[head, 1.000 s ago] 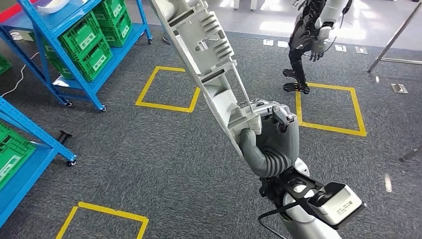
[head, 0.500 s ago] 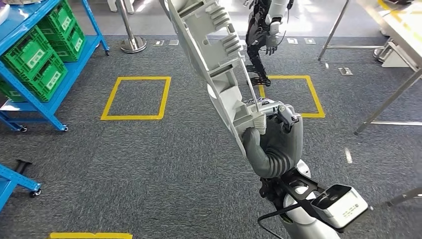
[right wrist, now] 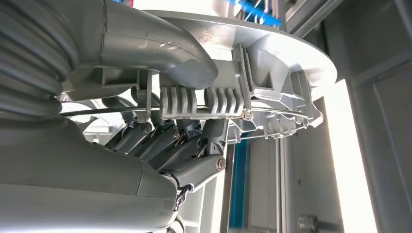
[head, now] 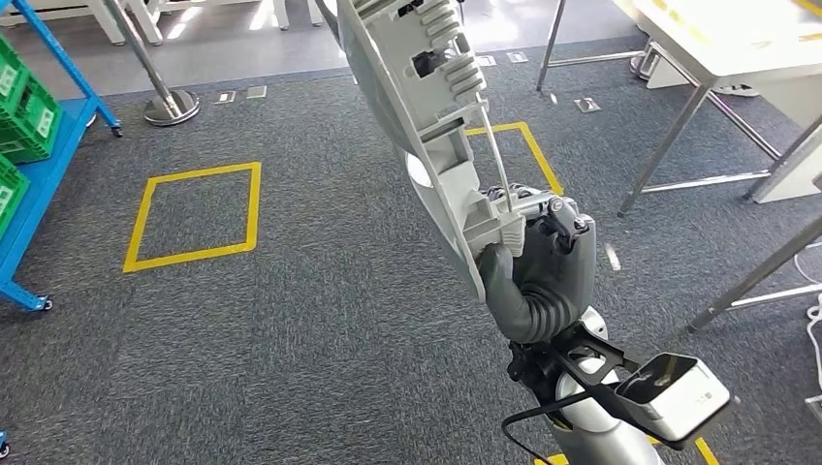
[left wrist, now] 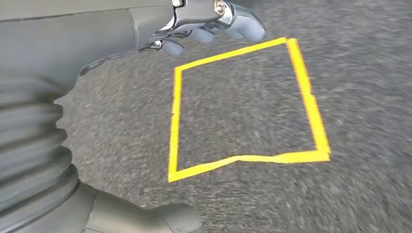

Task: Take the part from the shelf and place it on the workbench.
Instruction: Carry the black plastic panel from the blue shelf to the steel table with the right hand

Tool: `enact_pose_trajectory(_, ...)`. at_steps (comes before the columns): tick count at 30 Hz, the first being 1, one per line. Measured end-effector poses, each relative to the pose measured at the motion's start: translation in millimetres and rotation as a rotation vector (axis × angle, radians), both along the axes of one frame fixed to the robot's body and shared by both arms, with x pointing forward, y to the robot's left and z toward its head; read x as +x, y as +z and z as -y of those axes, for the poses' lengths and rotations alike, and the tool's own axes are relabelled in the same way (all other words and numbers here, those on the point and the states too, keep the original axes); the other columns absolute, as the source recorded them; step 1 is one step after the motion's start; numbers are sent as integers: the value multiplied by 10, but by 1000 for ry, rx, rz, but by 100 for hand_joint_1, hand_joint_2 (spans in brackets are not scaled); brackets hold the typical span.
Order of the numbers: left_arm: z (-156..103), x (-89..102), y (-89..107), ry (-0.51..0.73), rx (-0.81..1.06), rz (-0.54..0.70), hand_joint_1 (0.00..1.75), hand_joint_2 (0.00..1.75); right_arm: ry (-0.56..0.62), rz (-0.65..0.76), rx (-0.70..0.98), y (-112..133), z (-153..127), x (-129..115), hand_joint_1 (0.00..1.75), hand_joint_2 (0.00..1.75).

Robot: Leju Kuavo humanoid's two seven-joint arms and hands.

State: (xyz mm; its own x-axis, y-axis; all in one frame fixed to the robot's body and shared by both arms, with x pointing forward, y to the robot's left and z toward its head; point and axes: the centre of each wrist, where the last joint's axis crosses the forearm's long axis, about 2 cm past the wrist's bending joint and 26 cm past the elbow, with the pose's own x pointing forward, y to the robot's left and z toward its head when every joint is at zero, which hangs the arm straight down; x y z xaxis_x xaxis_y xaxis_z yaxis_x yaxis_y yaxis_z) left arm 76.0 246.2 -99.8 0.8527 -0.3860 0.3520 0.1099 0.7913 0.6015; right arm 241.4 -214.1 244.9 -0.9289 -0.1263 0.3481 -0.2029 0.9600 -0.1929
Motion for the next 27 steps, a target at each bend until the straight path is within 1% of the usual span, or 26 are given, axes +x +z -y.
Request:
enact_pose_trajectory(12,49,-80,-9,-4,-4,-32,0,175,11,0,9,14,-39,9,166,175)
enact_pose_trajectory(21,50,-88,-11,-8,-6,-29,0,175,3,11,-11,25,-52,23,166,175)
enact_pose_trajectory(27,43,-42,-5,-16,-9,-22,0,175,-5,12,-14,23,-59,30,166,175)
